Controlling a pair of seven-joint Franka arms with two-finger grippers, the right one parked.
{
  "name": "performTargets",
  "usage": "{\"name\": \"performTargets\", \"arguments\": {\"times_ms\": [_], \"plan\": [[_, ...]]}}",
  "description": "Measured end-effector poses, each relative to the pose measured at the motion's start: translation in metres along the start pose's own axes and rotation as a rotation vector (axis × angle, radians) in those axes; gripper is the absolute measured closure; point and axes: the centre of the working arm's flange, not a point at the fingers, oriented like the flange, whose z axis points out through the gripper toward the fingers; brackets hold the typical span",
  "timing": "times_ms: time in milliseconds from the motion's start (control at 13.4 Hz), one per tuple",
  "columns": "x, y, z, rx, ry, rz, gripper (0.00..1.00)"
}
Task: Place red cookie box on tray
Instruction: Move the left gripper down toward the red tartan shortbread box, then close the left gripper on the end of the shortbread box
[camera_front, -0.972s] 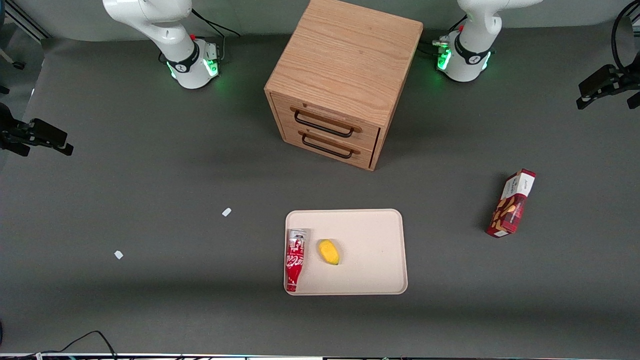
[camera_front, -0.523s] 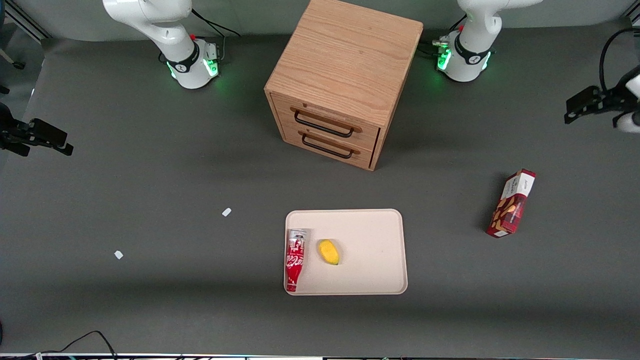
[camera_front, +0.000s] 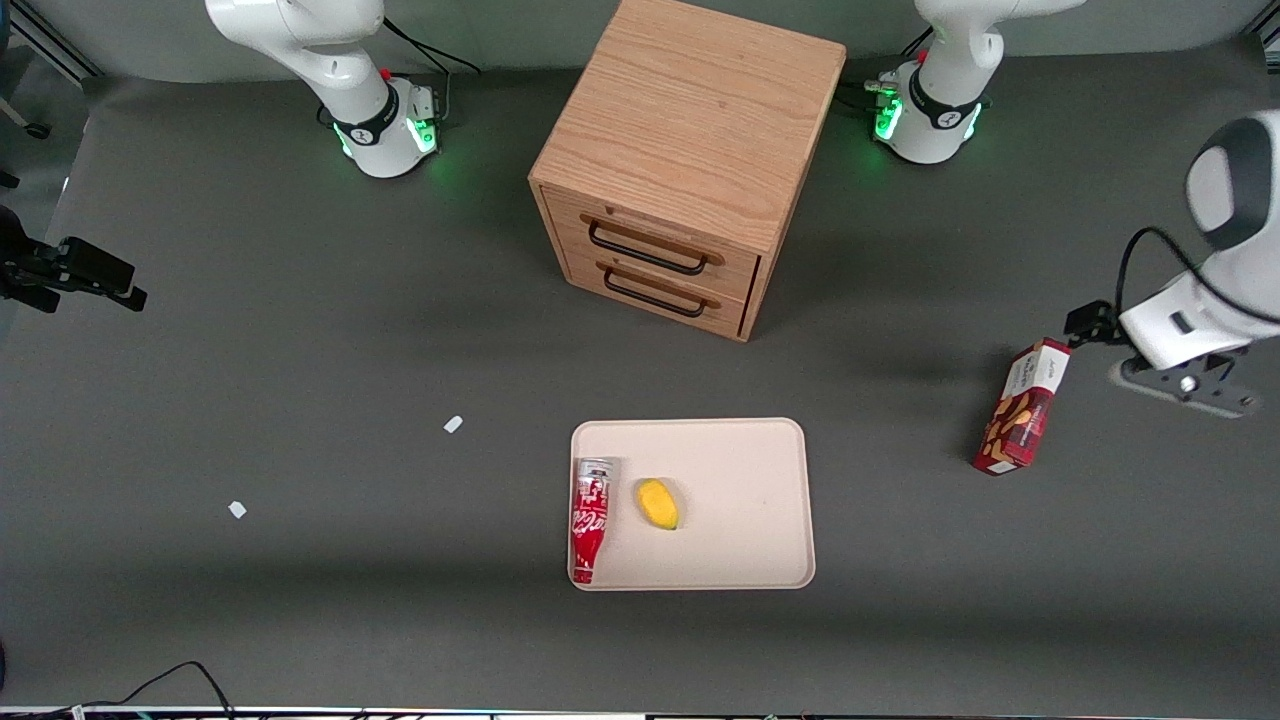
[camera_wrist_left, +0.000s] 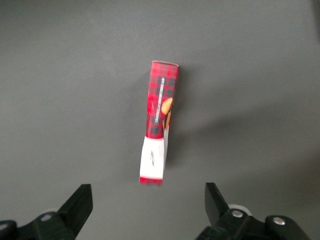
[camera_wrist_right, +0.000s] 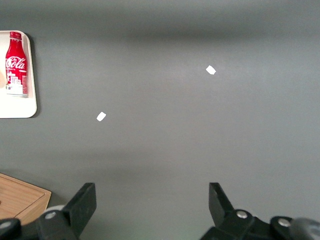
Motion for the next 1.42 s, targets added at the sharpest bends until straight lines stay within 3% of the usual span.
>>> {"name": "performTargets", "arguments": {"times_ms": [224,673,972,1047,1421], "plan": [[0.01,-0.004,0.07,0.017,0.05,0.061,0.0],[0.018,-0.003,0.159,0.011,0.068,0.101,0.0],[0.015,0.002,0.184,-0.001,0.053,0.105,0.04],[0.015,0.002,0.187,-0.003,0.048,0.105,0.11],[0.012,0.004,0.192,-0.01,0.036,0.106,0.72]]}}
